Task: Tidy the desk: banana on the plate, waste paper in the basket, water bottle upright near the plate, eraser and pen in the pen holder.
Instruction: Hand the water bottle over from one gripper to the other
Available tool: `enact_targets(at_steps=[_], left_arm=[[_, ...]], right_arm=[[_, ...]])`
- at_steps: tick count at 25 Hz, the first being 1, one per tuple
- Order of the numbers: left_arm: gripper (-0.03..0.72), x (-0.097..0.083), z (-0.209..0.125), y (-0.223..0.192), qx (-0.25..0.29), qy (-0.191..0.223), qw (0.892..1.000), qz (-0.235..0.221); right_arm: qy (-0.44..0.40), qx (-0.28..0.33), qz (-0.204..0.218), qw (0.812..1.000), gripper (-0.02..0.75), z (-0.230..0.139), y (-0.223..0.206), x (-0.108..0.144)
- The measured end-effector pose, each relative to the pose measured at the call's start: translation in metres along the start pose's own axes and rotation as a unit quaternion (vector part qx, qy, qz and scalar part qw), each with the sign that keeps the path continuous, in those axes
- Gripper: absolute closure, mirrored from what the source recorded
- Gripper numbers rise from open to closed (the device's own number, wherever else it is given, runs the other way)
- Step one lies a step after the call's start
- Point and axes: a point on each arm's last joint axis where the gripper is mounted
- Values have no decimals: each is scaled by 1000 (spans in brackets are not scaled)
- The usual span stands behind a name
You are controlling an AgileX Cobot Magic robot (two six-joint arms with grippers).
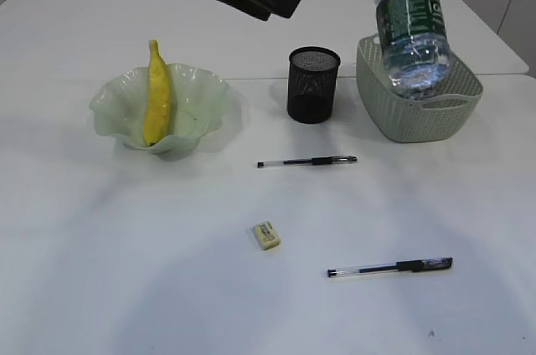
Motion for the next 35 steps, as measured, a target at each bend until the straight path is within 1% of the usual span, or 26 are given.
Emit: enact_targets(at_steps=[7,11,17,20,23,25,29,31,35], left_arm=[[341,1,5,0,-25,2,1000,8],[340,2,8,0,-46,4,999,11],[340,6,18,2,-99,7,995,31],[340,6,21,4,-118,7,992,38],[340,10,22,6,-126,11,991,43],[341,15,23,11,-130,15,990,48],[341,29,24,23,-143,28,987,64],[341,37,24,30,-148,35,986,71],[341,48,21,40,-145,46,985,77]], right_arm=[[36,-77,80,993,353,19,14,20],[48,-101,109,988,354,23,16,26],[93,-129,132,978,354,27,18,31],[135,-150,142,969,354,29,20,34],[189,-170,141,957,354,31,23,37],[211,-175,139,952,354,31,24,37],[218,-182,142,948,354,32,24,38],[215,-193,152,945,354,34,25,40],[230,-228,174,930,354,38,29,45]])
Point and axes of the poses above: a point on each arm's last joint axis where the gripper is mounted, y pointing back along that axis away from the gripper, x along the wrist's bending axis when the last joint is at zero, z = x × y, and after that the axes turned 11 degrees about y, right-handed
